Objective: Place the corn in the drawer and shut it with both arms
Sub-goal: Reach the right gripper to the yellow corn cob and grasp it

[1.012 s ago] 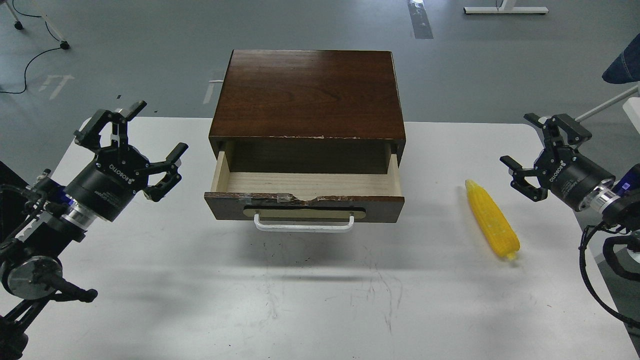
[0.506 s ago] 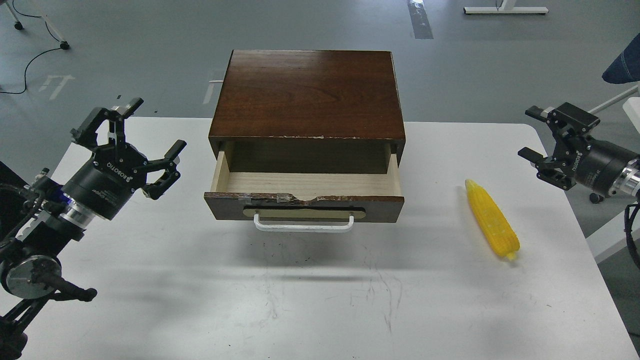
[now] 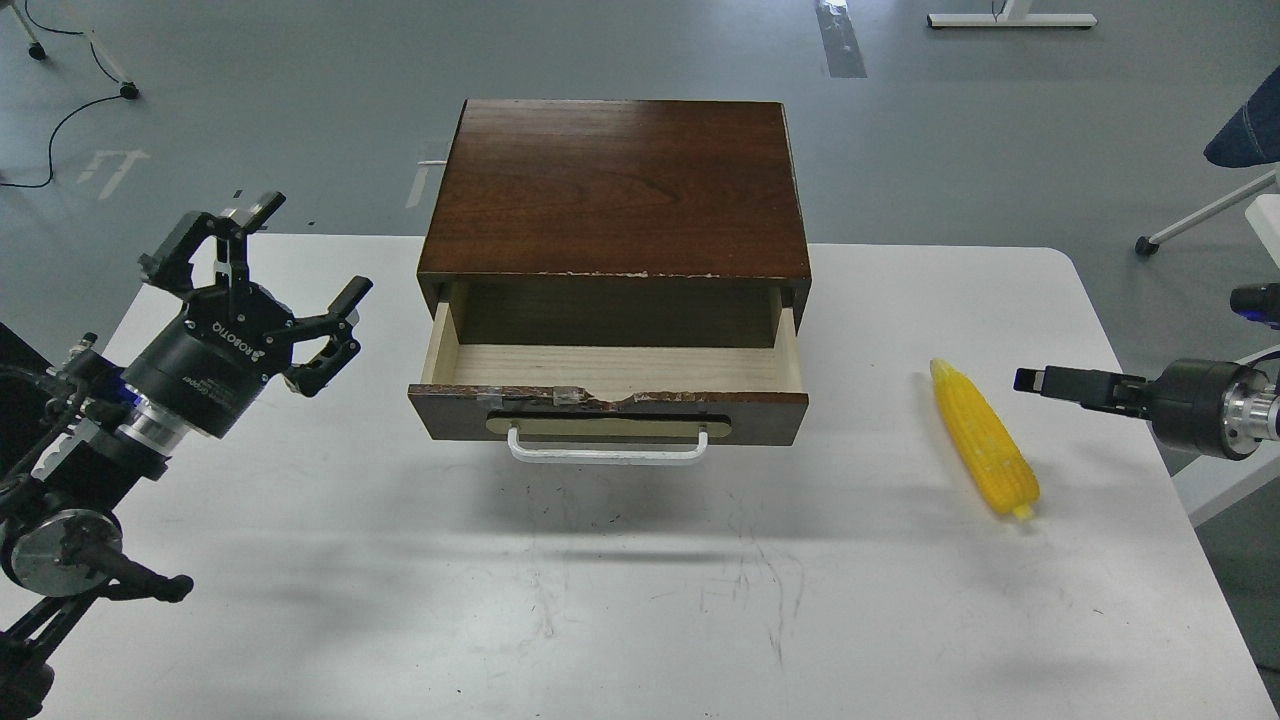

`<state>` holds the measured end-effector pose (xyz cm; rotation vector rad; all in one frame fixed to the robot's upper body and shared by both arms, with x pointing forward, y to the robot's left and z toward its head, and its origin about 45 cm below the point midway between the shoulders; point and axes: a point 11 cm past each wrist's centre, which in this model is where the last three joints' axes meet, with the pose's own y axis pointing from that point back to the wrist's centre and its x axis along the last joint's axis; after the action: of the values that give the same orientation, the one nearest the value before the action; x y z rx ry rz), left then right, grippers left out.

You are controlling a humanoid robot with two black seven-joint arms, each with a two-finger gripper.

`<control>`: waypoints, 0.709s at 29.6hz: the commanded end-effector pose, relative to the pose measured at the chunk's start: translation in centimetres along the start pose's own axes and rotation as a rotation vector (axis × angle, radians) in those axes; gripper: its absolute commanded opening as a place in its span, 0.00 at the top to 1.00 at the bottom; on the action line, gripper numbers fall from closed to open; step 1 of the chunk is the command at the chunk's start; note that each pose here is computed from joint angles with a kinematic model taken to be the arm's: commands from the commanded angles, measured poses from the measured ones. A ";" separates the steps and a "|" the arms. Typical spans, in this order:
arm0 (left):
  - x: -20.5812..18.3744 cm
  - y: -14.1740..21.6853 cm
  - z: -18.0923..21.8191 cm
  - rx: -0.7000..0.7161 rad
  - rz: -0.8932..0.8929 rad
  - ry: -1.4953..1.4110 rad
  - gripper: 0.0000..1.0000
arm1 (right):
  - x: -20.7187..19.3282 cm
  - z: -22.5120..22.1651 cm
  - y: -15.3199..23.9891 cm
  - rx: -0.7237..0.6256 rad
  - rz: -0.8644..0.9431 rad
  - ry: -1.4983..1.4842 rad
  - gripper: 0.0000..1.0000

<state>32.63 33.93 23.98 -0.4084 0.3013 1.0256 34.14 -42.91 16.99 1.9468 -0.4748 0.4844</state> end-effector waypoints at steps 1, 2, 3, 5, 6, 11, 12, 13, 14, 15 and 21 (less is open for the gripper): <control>0.0 0.0 0.0 0.000 0.000 0.000 0.00 | -0.6 0.4 -0.7 -0.024 -0.035 0.023 0.00; 0.0 0.0 -0.1 0.001 0.001 0.001 0.00 | -0.8 0.1 -1.2 -0.018 -0.041 0.030 0.00; 0.0 0.0 -0.1 0.001 0.000 0.002 0.00 | -0.9 -0.1 -1.4 -0.014 -0.042 0.032 0.00; 0.0 0.0 -0.1 0.002 -0.001 0.002 0.00 | -0.9 -0.4 -1.9 -0.006 -0.045 0.036 0.00; 0.0 0.0 -0.1 0.001 0.000 0.002 0.00 | -0.9 -0.4 -2.0 -0.006 -0.045 0.036 0.00; 0.0 0.0 -0.1 0.002 -0.001 0.002 0.00 | -1.4 -0.9 -2.9 0.003 -0.062 0.042 0.03; 0.0 0.0 -0.1 0.001 0.000 0.002 0.00 | -1.6 -0.9 -3.0 0.003 -0.069 0.045 0.06; 0.0 0.0 -0.1 0.001 0.000 0.002 0.00 | -1.6 -0.9 -3.0 0.003 -0.070 0.047 0.08; 0.0 0.0 -0.1 0.001 0.000 0.002 0.00 | -2.0 -0.8 -3.1 -0.001 -0.083 0.050 0.14; 0.0 0.0 -0.1 0.001 0.001 0.001 0.00 | -2.1 -0.7 -3.1 -0.004 -0.086 0.052 0.20; 0.0 0.0 -0.1 0.000 0.000 0.003 0.00 | -2.6 -0.5 -3.0 -0.010 -0.105 0.057 0.79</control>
<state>32.63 33.86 23.93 -0.4087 0.3036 1.0250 33.57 -40.89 13.58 1.9334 -0.3412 0.4689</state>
